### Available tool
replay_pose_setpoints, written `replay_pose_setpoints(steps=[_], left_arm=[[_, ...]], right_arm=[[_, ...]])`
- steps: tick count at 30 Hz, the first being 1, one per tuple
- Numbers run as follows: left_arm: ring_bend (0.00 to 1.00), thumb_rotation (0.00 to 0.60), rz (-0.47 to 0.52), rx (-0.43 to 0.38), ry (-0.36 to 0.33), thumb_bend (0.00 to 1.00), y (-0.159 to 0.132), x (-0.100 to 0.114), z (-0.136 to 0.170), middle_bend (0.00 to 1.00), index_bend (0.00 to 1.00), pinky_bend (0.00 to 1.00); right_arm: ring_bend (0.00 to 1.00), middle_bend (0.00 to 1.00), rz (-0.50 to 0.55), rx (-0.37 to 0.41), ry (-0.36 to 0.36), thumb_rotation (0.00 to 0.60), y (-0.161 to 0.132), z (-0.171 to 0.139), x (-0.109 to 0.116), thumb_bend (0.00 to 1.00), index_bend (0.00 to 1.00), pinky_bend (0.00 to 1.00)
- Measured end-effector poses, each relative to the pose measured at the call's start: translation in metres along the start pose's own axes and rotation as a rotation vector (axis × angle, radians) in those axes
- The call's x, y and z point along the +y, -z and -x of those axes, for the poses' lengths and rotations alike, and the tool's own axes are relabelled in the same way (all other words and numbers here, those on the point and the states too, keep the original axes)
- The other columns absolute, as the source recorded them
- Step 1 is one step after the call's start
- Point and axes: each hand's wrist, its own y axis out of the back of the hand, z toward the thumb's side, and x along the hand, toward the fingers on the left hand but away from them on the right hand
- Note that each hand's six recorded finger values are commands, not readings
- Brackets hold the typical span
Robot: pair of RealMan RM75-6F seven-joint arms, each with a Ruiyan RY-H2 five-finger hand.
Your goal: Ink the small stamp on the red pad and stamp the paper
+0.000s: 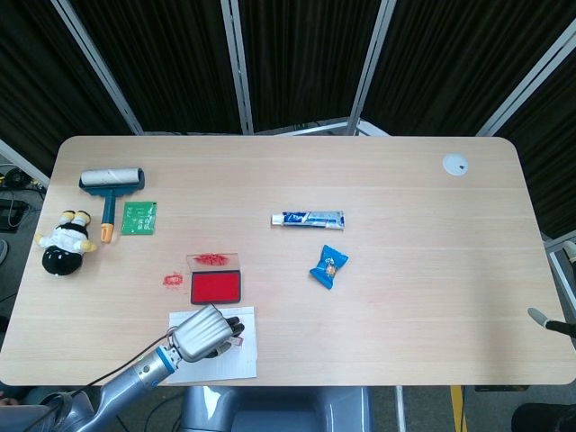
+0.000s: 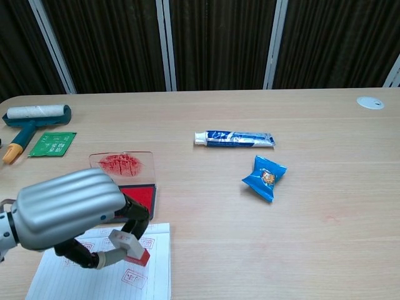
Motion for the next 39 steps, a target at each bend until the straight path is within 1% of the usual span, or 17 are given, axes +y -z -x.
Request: replay_pose_setpoints(steps=[3,6,10,15,21,29,39], left_arm=[[0.86,0.6,0.015,0.009,-0.017,0.49,0.005,0.01,0.004,0.57,0.6,0.85],[0.86,0.6,0.018,0.016,-0.009,0.49,0.01,0.012,0.01,0.57,0.6,0.85],[0.86,0.6,0.023,0.023,0.017,0.49,0.014,0.005,0.018,0.57,0.6,0.85],[0.86,0.6,0.019,0.032,0.057,0.49,0.019,-0.009,0.03,0.57,0.6,0.85],[0.86,0.6,0.015,0.042,0.087,0.49,0.025,-0.022,0.039,0.57,0.6,0.85],[0.86,0.6,0.019,0.042,0.093,0.49,0.026,-0.03,0.039,0.57,0.6,0.85],[0.86,0.6,-0.004,0.045,0.107,0.49,0.025,-0.04,0.035,0.57,0.6,0.85]], right_arm=[[0.0,0.0,-0.001,0.002,0.0,0.6,-0.001,0.0,0.0,0.0,0.0,0.0],[0.0,0.0,-0.001,0.004,0.002,0.6,-0.001,-0.001,0.0,0.0,0.0,0.0],[0.0,0.0,-0.002,0.006,0.002,0.6,-0.002,-0.002,0.0,0.0,0.0,0.0],[0.0,0.0,-0.003,0.007,0.002,0.6,-0.003,-0.002,0.0,0.0,0.0,0.0],[0.0,0.0,-0.003,0.009,0.004,0.6,-0.003,-0.003,0.001,0.0,0.0,0.0],[0.0,0.0,-0.002,0.008,0.004,0.6,-0.003,-0.003,0.001,0.0,0.0,0.0],[0.0,0.0,-0.001,0.005,0.003,0.6,-0.002,-0.002,0.001,0.0,0.0,0.0]])
